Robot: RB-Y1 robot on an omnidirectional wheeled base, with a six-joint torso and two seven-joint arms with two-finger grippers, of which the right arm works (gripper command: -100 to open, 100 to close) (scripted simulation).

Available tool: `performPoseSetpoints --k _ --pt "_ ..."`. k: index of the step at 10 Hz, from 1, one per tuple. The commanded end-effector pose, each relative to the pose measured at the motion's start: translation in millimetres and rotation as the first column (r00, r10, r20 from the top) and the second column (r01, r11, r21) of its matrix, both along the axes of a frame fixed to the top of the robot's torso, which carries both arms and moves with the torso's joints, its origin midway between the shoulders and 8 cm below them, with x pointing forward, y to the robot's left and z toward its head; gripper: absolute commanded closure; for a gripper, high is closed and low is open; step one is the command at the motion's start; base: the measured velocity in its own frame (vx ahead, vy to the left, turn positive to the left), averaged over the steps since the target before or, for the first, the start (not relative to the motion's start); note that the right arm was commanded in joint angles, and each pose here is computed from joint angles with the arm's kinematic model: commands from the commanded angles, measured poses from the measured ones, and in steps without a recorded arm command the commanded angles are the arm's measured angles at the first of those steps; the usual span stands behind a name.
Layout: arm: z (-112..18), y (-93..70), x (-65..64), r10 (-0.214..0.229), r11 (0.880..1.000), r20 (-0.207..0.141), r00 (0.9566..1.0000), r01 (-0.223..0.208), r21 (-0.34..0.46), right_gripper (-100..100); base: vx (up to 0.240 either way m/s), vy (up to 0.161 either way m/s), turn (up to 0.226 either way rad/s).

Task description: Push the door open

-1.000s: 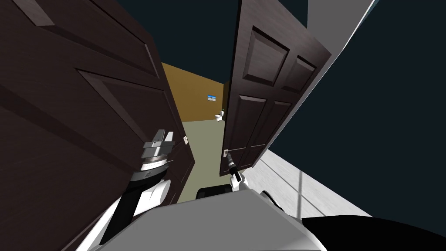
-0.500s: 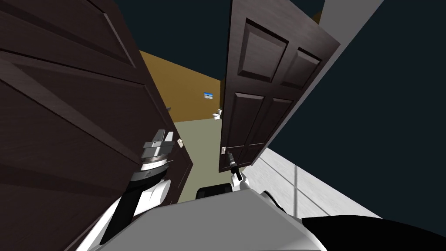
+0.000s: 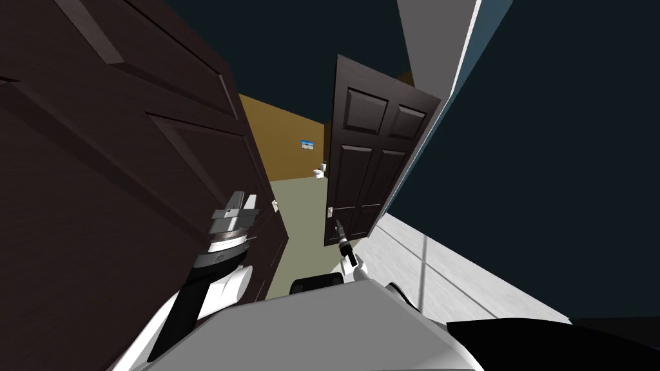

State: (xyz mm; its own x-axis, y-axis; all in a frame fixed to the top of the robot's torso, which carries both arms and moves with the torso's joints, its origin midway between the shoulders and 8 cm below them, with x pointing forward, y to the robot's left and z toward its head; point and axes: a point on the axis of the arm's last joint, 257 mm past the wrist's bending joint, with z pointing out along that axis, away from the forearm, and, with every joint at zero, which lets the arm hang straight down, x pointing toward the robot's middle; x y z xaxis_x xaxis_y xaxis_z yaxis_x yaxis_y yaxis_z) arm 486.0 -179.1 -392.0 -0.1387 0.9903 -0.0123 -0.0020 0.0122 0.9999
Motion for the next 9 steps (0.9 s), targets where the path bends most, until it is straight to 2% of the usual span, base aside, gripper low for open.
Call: performPoseSetpoints --k 1,9 --pt "0.0 0.0 0.0 0.0 1.0 0.0 1.0 0.0 0.0 -100 -0.124 0.026 -0.018" --pt "0.3 -12.2 -2.0 -0.022 1.0 0.01 0.9997 0.022 -0.01 -100 0.184 0.03 0.024"
